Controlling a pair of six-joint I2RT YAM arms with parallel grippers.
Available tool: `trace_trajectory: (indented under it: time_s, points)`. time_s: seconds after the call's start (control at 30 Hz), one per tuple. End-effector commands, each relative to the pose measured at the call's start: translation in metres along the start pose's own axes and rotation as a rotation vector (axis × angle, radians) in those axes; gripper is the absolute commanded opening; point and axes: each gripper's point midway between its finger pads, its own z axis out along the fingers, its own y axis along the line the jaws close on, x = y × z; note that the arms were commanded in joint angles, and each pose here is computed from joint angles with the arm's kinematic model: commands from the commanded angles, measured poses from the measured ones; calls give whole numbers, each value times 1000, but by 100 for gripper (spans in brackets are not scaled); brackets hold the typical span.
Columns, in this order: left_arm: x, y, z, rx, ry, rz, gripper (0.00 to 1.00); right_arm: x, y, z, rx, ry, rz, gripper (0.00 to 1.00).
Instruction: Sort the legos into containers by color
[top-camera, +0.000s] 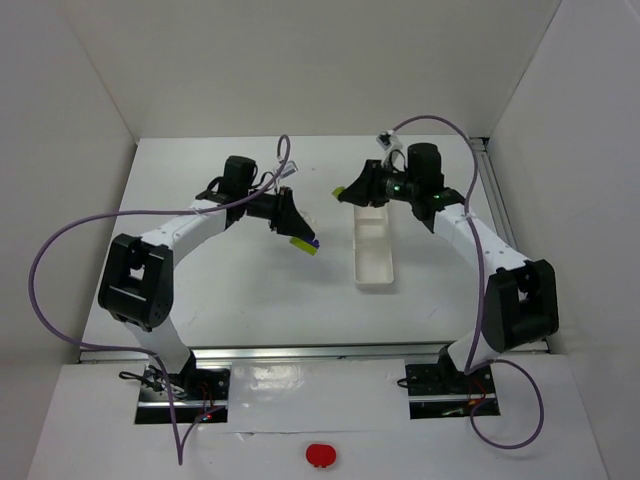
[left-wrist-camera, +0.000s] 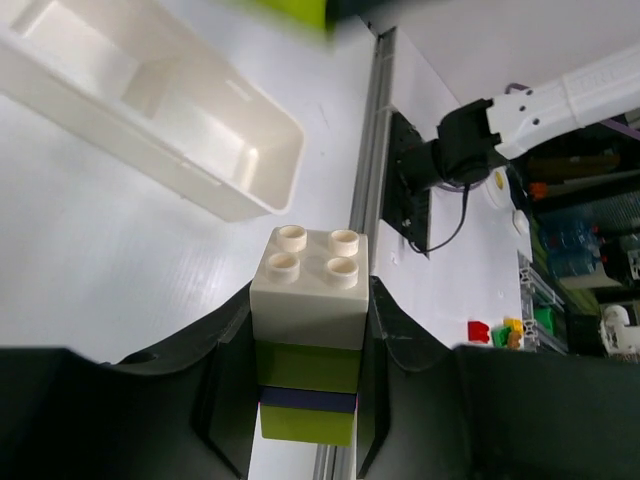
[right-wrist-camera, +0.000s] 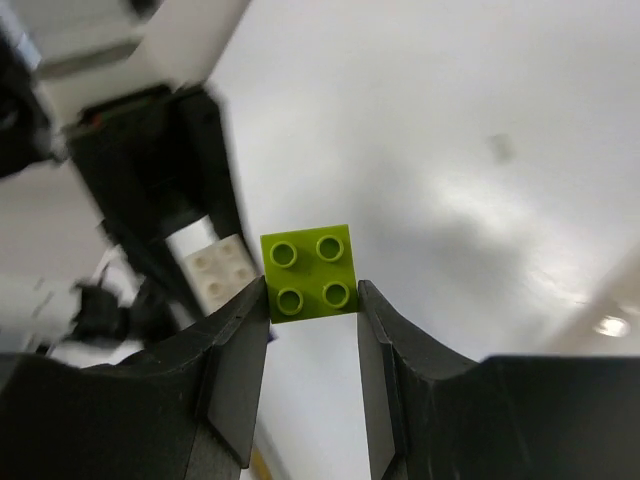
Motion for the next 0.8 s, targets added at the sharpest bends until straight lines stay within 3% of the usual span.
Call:
trace_trajectory:
  time_s: [0.0,0.07,0.2,0.47,0.67,0.7,0.73,0.77]
  points:
    - [-11,2,-9,-31,-42,40,0,-61,-28,-30,260,-229,10,26]
    - [-12,3,-8,-31,-42,19,0,-68,-68,-43,472,-293,57,26]
    - [-18,18,-12,-86,-89,-81,0,-48,-145,-40,816,-250,95,29]
    - [-30,39,-29,-172,-193,-173,0,-21,-190,-23,1018,-155,39,31]
    - [-41,41,-33,-192,-257,-196,0,-17,-195,-14,1008,-158,32,56]
    - [-41,36,-31,-185,-254,-186,0,-12,-194,-8,996,-143,31,62]
    - [-42,39,-32,-198,-261,-187,0,-16,-193,-8,994,-147,20,76]
    - [-45,37,-32,-198,-262,-185,0,-17,-191,-9,997,-137,23,80]
